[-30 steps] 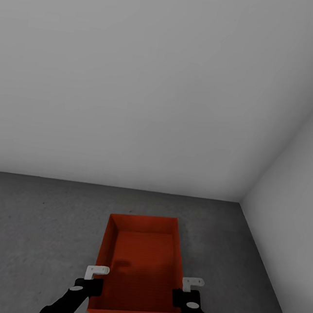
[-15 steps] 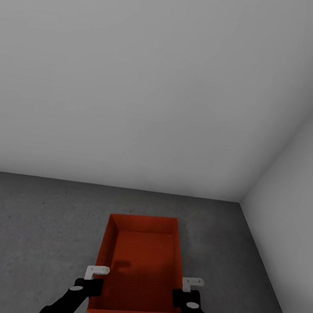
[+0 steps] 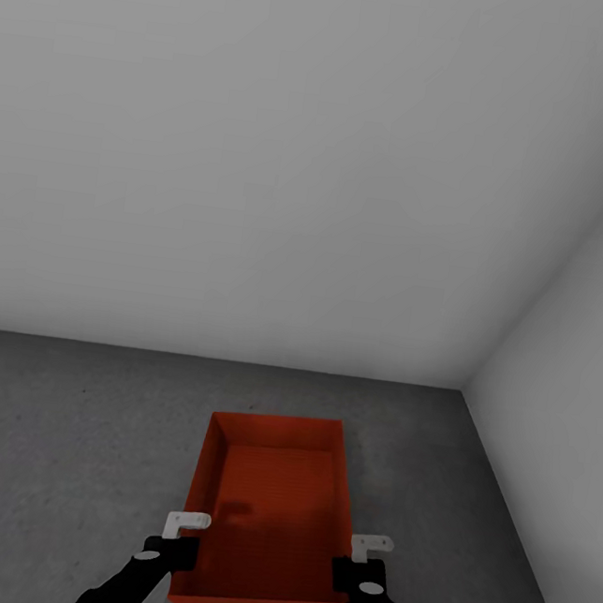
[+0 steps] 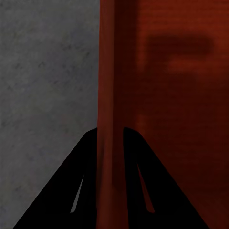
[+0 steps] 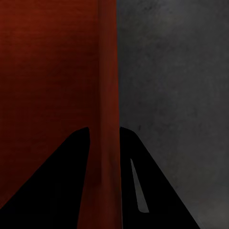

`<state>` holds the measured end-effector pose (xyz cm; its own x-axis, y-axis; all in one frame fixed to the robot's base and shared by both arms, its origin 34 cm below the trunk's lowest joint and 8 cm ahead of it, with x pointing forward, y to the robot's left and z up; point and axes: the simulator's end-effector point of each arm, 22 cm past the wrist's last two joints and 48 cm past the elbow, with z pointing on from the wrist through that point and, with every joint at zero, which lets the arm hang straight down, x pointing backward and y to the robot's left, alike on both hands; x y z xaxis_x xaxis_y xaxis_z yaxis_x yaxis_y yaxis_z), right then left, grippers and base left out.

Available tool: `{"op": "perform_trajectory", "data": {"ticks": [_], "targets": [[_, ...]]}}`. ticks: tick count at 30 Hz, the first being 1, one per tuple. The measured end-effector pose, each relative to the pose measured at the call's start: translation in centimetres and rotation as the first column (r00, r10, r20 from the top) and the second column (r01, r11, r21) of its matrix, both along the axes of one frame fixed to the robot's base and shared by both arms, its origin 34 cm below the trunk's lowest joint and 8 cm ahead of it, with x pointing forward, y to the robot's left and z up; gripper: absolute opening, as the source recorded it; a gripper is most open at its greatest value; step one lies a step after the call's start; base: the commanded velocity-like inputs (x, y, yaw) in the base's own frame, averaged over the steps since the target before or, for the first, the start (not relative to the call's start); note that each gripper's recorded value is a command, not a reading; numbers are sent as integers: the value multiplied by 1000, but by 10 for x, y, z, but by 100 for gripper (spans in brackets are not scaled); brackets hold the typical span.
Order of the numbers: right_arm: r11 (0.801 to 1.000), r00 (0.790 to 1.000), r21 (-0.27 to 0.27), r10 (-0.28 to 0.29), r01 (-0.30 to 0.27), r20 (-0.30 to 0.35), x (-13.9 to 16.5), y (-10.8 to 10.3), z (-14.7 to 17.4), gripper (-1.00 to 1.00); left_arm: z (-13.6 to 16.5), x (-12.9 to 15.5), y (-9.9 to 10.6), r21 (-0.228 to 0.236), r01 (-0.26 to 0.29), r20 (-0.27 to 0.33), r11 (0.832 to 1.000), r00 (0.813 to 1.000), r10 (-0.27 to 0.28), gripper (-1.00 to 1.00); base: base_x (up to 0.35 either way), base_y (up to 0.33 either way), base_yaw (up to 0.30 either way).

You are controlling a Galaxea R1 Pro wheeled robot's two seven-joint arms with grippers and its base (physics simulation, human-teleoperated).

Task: Move the two storage containers from the living room to the garage. In the garage, place one container on the floor and stack the other container on top of it (either order is fine).

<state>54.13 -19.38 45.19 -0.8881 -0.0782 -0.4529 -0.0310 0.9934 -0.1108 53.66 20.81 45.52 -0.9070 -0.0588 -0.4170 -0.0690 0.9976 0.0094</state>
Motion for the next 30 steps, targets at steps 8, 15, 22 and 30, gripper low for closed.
{"op": "perform_trajectory", "data": {"ticks": [8,15,22,30], "targets": [[1000,1000,0,0,0,0,0,0,-5,-100,-5,0,0,0,0,0,1000,1000,0,-100,0,0,0],[1000,1000,0,0,0,0,-1,0,-5,-100,-5,-1,0,0,0,0,1000,1000,0,-100,0,0,0],[1000,1000,0,0,0,0,0,0,-5,-100,-5,0,0,0,0,0,1000,1000,0,-100,0,0,0],[1000,1000,0,0,0,0,0,0,-5,-100,-5,-1,0,0,0,0,1000,1000,0,-100,0,0,0]]}}
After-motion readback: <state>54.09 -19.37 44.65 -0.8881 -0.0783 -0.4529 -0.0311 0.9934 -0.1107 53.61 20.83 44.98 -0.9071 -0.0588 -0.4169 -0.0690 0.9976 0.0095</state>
